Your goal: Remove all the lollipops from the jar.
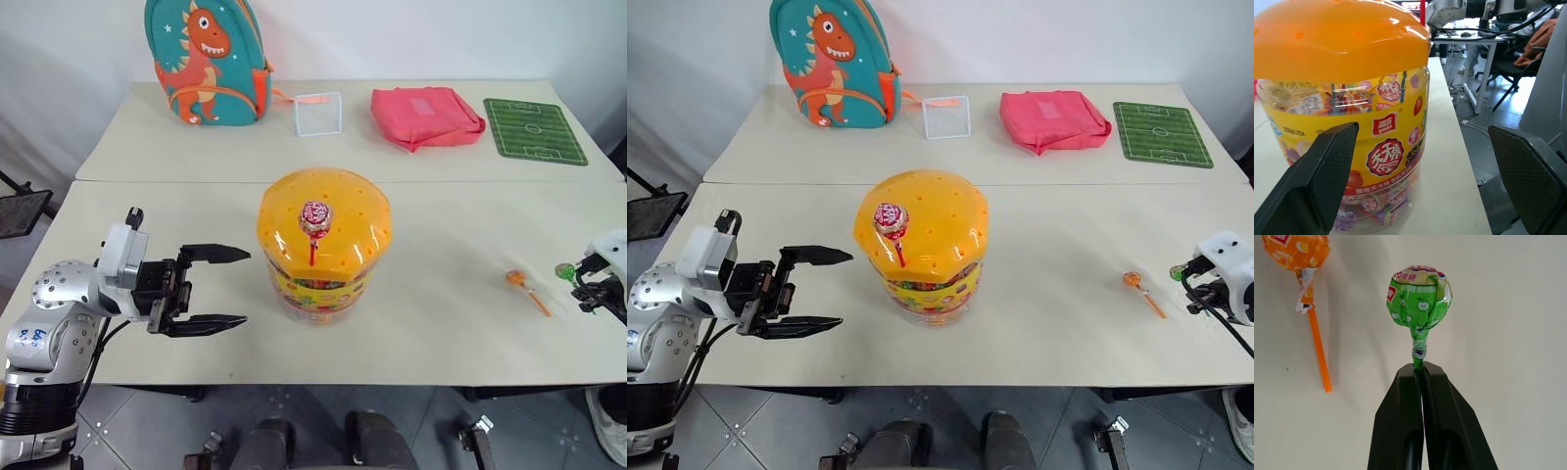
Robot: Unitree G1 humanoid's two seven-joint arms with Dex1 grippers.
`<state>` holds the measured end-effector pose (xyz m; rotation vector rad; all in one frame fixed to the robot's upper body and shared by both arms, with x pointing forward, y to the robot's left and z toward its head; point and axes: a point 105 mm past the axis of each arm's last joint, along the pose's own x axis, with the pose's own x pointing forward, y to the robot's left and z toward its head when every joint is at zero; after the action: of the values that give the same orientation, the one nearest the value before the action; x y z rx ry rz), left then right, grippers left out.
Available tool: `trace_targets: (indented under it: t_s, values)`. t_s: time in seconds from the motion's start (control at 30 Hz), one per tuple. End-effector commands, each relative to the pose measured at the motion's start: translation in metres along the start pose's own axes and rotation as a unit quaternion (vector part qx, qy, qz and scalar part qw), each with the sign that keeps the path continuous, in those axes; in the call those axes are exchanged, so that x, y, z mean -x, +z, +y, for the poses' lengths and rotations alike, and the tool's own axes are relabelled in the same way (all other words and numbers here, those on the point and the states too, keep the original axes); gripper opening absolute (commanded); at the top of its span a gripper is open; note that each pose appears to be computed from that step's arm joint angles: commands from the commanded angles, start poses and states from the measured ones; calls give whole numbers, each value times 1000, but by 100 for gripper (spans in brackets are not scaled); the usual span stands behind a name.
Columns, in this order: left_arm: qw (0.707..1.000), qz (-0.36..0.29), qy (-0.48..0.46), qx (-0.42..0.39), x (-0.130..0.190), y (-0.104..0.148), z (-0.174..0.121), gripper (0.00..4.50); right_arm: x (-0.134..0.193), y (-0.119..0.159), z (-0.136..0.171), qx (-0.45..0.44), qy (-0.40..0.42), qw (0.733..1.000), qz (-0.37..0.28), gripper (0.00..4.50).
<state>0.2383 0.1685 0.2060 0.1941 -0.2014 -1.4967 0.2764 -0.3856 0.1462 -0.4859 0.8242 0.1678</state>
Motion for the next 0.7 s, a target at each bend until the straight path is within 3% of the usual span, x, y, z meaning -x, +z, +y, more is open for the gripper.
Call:
trace_targets:
  t_s: [0.03,0.13,0.2,0.33,0.47,0.6,0.7]
  values:
    - [1000,3,-5,-21,-1,6,-4,450,7,-1,-1,-9,5,1000,0,26]
    - [1000,5,-4,-17,-1,5,-5,450,20,22,-5,-9,16,997,-81,108]
    - [1000,5,-3,-18,0,5,-4,450,32,33,-4,42,32,993,-108,170]
    - [1000,5,7,-18,4,6,1,450,50,62,19,99,106,968,-205,170]
    - [999,-7,41,-20,8,10,8,450,104,135,97,124,289,832,-458,170]
    - [997,-22,70,-15,13,15,8,450,141,167,166,164,407,732,-521,170]
    - [997,-20,74,-13,13,15,7,450,151,178,194,206,438,695,-531,170]
